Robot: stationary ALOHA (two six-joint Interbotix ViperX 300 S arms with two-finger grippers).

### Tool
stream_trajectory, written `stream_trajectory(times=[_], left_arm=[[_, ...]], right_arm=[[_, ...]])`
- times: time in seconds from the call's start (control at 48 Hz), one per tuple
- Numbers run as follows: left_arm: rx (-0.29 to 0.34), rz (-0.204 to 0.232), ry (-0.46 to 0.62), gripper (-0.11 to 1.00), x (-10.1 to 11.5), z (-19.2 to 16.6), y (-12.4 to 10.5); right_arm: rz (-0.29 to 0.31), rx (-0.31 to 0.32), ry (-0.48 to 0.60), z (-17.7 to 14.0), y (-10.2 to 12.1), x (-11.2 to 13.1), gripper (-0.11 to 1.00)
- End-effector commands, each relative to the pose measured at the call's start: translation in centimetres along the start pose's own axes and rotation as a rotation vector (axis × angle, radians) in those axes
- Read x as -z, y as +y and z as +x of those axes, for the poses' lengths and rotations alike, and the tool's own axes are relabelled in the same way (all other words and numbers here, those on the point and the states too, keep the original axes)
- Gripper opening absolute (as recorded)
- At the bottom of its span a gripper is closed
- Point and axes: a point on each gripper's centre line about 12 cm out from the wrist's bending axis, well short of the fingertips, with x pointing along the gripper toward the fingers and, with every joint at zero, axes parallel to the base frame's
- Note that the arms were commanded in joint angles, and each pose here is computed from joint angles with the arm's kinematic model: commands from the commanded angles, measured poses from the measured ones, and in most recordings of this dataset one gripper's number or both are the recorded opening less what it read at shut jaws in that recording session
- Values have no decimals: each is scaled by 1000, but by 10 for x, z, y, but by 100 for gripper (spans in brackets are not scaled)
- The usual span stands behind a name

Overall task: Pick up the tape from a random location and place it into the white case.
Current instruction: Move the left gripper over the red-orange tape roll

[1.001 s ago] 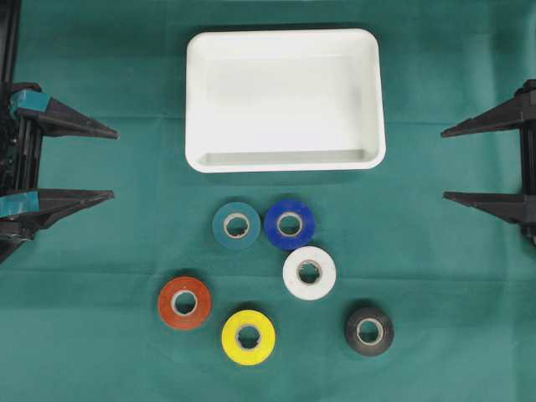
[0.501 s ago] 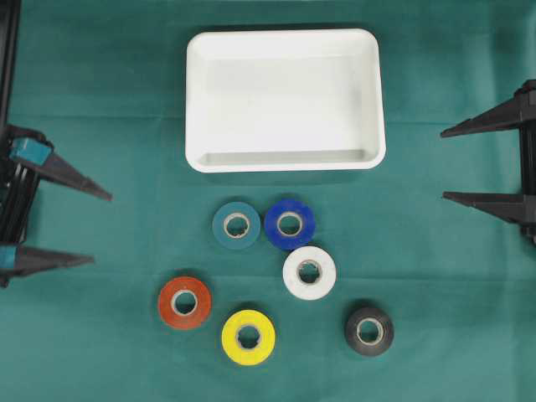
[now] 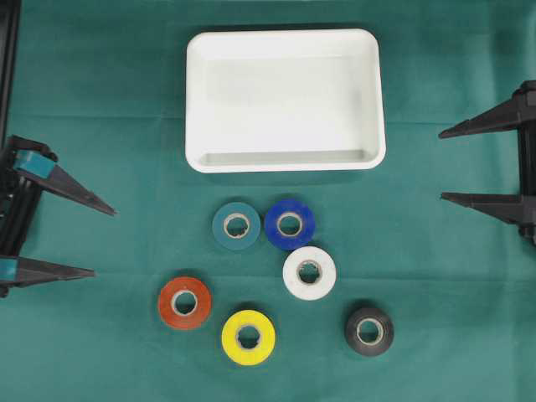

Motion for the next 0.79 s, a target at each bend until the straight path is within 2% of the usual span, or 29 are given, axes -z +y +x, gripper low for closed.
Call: stream_trajectory(times=[0.0, 0.313, 0.521, 0.772], left_arm=[[6, 2, -6, 100, -10, 12, -1], [16, 10, 63, 100, -14, 51, -4], [16, 9, 120, 100, -10, 56, -4], [13, 6, 276, 100, -5, 62, -4]], right_arm=[[3, 2, -31, 2, 0, -12, 90], [3, 2, -31, 2, 0, -12, 90], [3, 3, -28, 2, -1, -12, 90], [5, 3, -29, 2, -1, -12, 90]])
